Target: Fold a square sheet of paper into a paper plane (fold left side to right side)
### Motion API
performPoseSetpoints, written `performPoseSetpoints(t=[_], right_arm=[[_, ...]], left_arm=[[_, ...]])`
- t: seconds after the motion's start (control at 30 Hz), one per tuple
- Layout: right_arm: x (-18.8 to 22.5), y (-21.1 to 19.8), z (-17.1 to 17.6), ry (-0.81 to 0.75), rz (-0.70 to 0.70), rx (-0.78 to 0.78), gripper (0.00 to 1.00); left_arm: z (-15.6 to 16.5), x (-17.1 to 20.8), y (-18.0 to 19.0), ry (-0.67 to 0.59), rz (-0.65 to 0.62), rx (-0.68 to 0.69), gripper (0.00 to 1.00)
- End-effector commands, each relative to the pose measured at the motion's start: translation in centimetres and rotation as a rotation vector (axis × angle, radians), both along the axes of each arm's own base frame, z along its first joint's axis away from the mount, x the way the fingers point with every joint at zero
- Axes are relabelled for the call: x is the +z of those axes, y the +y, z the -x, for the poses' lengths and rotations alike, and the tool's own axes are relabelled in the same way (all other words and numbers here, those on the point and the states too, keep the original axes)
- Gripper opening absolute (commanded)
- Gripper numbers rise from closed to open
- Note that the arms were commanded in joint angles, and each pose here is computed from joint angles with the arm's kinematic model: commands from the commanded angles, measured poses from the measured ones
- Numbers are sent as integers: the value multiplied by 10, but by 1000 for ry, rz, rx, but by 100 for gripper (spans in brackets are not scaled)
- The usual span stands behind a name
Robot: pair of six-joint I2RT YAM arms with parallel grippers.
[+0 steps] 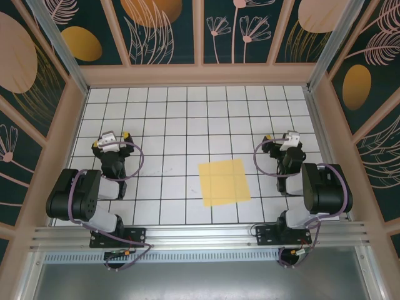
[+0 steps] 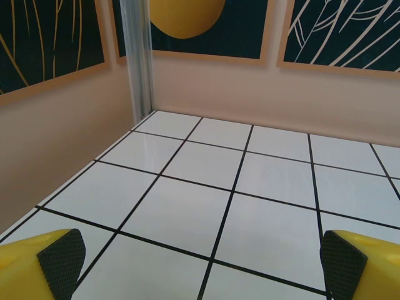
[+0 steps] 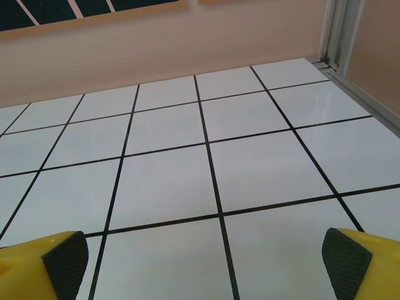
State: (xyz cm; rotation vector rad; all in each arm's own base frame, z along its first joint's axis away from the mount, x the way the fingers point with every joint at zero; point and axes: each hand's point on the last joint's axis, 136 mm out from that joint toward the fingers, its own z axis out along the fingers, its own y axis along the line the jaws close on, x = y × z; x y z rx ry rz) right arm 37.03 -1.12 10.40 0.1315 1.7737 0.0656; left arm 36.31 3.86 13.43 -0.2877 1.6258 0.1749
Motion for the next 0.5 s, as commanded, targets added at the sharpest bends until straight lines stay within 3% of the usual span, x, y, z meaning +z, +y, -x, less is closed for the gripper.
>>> performPoseSetpoints(t=[0.0,0.47], right_arm=[[16,3,-7,-57,10,26,99],[17,2,-7,-60,6,25,99]], left_arm=[[-2,6,2,-25,18,7,99],[-1,9,4,-33,21,20,98]])
